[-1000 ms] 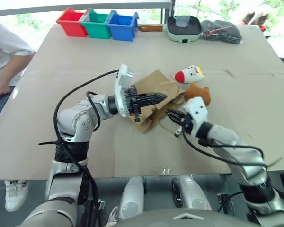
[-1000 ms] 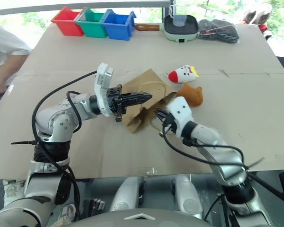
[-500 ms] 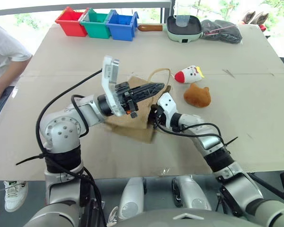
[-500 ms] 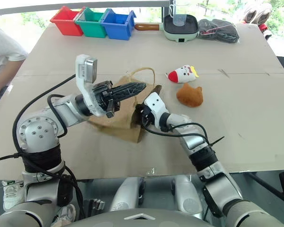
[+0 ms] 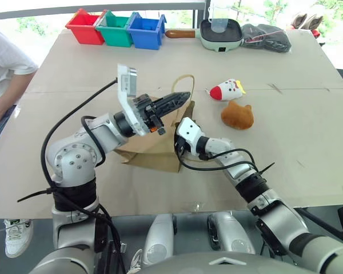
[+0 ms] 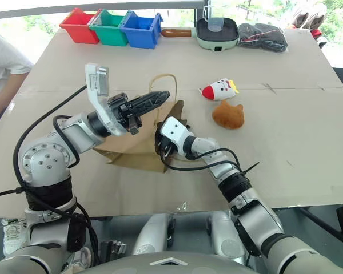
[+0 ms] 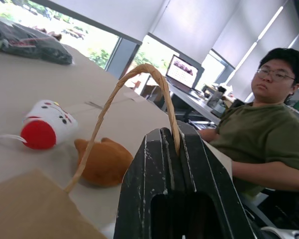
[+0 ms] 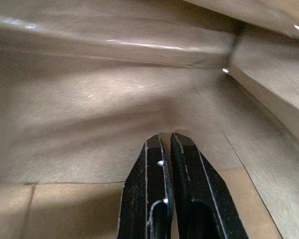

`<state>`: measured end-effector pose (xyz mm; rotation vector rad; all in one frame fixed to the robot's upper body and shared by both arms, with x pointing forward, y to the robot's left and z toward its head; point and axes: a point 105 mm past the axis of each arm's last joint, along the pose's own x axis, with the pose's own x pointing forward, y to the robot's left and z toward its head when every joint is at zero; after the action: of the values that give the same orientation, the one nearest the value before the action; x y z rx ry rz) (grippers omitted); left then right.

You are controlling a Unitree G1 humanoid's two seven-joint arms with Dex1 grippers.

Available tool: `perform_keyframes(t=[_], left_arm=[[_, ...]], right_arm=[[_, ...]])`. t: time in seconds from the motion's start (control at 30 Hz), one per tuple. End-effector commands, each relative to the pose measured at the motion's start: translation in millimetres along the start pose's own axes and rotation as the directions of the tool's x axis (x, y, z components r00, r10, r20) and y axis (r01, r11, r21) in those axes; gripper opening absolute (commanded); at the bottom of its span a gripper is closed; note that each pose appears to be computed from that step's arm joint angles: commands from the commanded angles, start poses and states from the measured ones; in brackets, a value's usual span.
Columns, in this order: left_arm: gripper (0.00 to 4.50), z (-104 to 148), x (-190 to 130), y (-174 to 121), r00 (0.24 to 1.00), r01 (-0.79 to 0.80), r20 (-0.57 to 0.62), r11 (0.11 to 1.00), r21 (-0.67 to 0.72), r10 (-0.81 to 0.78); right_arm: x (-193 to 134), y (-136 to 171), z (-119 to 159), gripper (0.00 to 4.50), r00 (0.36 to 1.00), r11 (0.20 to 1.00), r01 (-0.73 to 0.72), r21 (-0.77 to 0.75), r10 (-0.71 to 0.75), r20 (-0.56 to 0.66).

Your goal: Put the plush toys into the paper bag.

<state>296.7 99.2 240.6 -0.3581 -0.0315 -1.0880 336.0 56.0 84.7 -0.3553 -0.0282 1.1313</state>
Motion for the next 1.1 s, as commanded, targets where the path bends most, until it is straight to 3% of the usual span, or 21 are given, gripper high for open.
perform_keyframes(t=[0.03,0.2,0.37,0.53,0.67,0.77,0.9,1.0,1.07,1.1], left_arm=[[0.00,28,3,-10,0.997,0.002,0.080,0.995,0.104,-0.011],[0.00,56,-3,-10,0.987,-0.052,0.159,0.986,0.156,0.027],[0.00,70,-18,-14,0.979,-0.116,0.190,0.970,0.212,0.076],[0.00,38,-31,-13,0.988,-0.150,0.083,0.939,0.309,0.130],[0.00,22,-42,-6,0.982,-0.187,0.079,0.927,0.326,0.171],[0.00,14,-55,4,0.975,-0.220,0.085,0.913,0.342,0.204],[0.00,11,-64,16,0.969,-0.245,0.111,0.908,0.341,0.219],[0.00,14,-65,20,0.966,-0.250,0.152,0.909,0.335,0.210],[0.00,18,-64,22,0.960,-0.261,0.183,0.909,0.325,0.210],[0.00,19,-63,23,0.957,-0.266,0.198,0.910,0.318,0.211]], right_arm=[[8,18,-24,0.03,0.993,0.996,-0.065,-0.068,0.058,-0.106],[10,24,-40,0.03,0.976,0.978,-0.124,-0.168,0.090,-0.196],[10,13,-54,0.03,0.967,0.985,-0.071,-0.160,0.029,-0.253],[9,-8,-30,0.03,0.989,0.992,0.012,-0.122,-0.030,-0.147],[4,-14,4,0.03,1.000,1.000,0.001,0.012,-0.001,-0.003],[-6,-23,21,0.03,0.999,0.998,-0.018,0.066,0.016,0.032],[-30,-24,44,1.15,0.996,0.996,-0.044,0.079,0.038,0.083],[-57,-32,63,2.60,0.995,0.999,0.026,0.027,-0.029,0.096],[-74,-40,68,3.19,0.994,0.996,0.090,-0.005,-0.090,0.062],[-89,-41,70,3.19,0.995,0.995,0.094,0.017,-0.094,0.038]])
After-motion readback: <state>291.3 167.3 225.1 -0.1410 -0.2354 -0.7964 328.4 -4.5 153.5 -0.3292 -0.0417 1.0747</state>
